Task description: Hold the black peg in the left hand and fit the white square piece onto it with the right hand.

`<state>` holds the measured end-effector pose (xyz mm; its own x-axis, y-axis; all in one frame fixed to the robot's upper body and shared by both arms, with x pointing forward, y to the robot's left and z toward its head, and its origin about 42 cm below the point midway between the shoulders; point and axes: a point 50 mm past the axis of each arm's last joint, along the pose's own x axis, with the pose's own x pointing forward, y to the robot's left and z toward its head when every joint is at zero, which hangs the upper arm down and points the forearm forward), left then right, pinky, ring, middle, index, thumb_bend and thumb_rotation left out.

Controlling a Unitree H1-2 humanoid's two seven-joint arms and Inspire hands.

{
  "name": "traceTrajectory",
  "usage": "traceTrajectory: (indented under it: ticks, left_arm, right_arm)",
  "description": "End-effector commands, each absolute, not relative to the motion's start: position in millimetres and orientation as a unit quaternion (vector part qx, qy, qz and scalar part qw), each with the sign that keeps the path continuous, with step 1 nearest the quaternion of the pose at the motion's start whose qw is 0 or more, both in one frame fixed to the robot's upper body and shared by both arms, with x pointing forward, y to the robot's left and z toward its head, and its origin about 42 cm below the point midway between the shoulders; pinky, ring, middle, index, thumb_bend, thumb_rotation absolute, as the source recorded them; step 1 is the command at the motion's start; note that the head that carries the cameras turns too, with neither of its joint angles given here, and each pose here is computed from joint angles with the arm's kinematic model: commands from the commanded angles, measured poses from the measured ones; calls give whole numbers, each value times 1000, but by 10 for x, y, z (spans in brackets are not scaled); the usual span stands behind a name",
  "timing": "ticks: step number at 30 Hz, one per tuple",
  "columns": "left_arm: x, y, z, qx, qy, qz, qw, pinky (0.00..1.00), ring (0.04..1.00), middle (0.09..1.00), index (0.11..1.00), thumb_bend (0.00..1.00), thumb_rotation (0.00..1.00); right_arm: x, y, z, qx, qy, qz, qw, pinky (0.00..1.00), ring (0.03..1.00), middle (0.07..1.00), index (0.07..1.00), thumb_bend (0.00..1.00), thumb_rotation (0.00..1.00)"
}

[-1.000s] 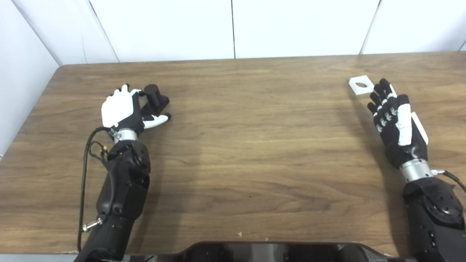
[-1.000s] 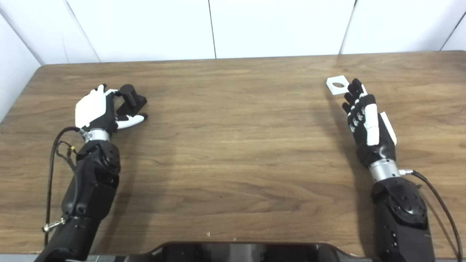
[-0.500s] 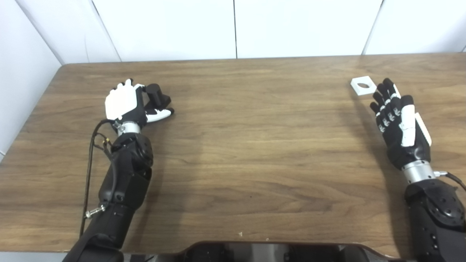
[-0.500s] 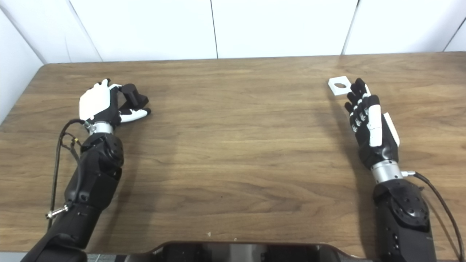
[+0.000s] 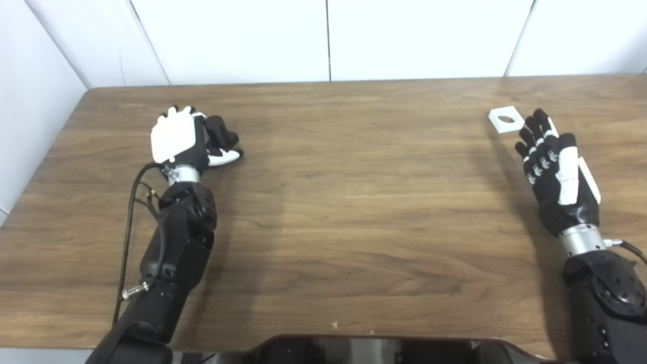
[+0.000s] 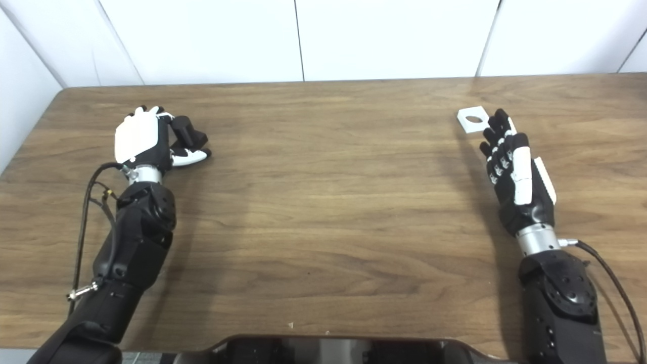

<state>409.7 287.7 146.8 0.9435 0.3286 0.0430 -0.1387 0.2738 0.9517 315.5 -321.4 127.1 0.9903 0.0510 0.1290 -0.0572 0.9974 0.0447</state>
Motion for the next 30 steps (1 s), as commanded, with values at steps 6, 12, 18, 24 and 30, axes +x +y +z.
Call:
traceTrajectory:
  ticks: [6,12,18,24,30]
  left_arm:
    - [4126,3024,1598,596,62,169,783,1000,1000,890,513,810,164]
    - [4106,3026,1596,596,60,172,782,1000,1000,874,466,807,129]
    - [4086,3026,1586,587,61,178,787,1000,1000,867,485,527,63]
    - [4081,3009,1575,585,59,177,789,1000,1000,867,483,525,59]
    - [4059,2984,1572,579,56,178,794,1000,999,862,482,526,58]
  right_arm:
    - [2861,-3144,792,56,11,12,998,1000,1000,1000,1000,592,1000]
    - [2868,-3157,802,58,9,11,998,1000,1000,1000,1000,592,1000]
    - [2879,-3176,810,60,9,8,998,1000,1000,1000,1000,594,1000]
    - [2894,-3202,812,57,7,11,998,1000,1000,1000,1000,607,1000]
    - [2902,-3203,828,55,10,13,998,1000,1000,1000,1000,600,1000]
